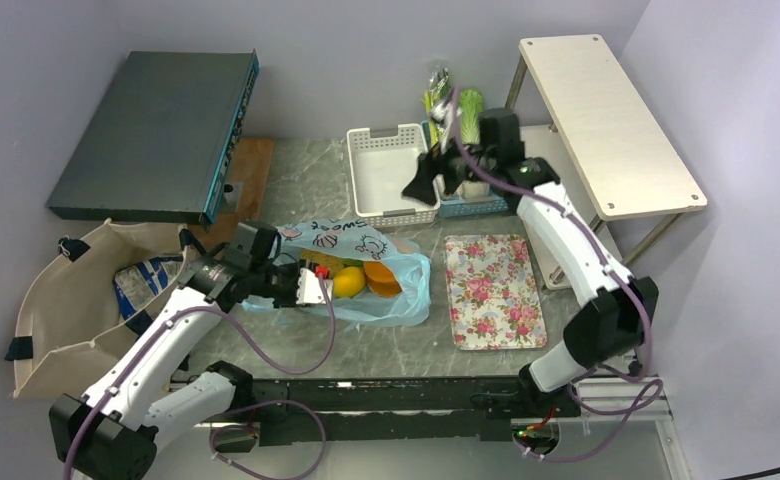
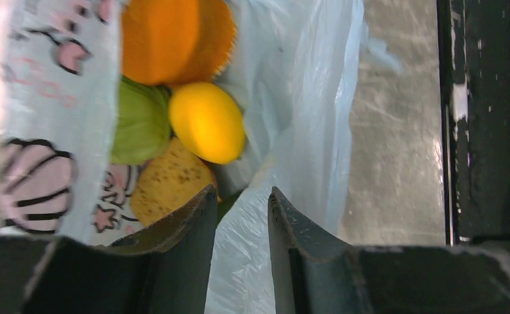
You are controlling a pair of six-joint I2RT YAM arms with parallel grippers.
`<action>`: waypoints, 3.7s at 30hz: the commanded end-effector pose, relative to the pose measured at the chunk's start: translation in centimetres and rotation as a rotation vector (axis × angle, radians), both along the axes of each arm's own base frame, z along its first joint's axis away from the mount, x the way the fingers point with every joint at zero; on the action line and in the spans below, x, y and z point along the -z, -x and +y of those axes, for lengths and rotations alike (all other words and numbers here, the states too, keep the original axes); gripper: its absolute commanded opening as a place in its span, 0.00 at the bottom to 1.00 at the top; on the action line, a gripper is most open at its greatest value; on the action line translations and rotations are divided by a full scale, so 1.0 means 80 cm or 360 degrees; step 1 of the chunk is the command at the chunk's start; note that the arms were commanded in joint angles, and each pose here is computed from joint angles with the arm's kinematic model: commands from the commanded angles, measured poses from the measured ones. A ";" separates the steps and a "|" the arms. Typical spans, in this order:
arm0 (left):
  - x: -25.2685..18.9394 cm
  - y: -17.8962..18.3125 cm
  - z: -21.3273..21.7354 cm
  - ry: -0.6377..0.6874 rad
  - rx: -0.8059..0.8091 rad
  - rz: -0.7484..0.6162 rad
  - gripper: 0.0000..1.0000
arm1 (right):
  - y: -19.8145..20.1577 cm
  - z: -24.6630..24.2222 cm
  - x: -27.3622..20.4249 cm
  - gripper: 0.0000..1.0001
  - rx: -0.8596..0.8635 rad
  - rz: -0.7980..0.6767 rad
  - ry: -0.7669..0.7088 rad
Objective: Untie the knot of the grocery bags and take out the mixed food
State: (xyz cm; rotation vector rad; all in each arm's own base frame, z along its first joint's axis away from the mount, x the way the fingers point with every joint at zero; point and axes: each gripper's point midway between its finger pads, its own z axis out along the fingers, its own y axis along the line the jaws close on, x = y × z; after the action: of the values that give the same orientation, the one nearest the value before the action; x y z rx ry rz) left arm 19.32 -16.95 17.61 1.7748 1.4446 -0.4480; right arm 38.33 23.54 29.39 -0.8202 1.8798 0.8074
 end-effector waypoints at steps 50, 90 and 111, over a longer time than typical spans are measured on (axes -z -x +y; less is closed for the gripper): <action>-0.005 -0.157 -0.046 0.0187 -0.0658 -0.0038 0.53 | 0.156 0.051 0.107 0.47 -0.0371 -0.0190 0.0507; 0.161 0.092 0.037 -0.0681 0.0301 0.0453 0.45 | 0.201 0.053 0.125 0.00 -0.0594 -0.0206 0.0363; 0.038 -0.108 -0.054 -0.0003 -0.0173 -0.0062 0.62 | 0.127 0.023 0.068 0.00 -0.0018 -0.0438 0.0316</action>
State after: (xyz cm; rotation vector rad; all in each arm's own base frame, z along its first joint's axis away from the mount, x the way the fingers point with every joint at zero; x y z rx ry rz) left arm 23.27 -19.03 12.31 1.7503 1.6110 -0.4328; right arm 24.68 26.65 19.98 -1.2079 1.7981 0.6171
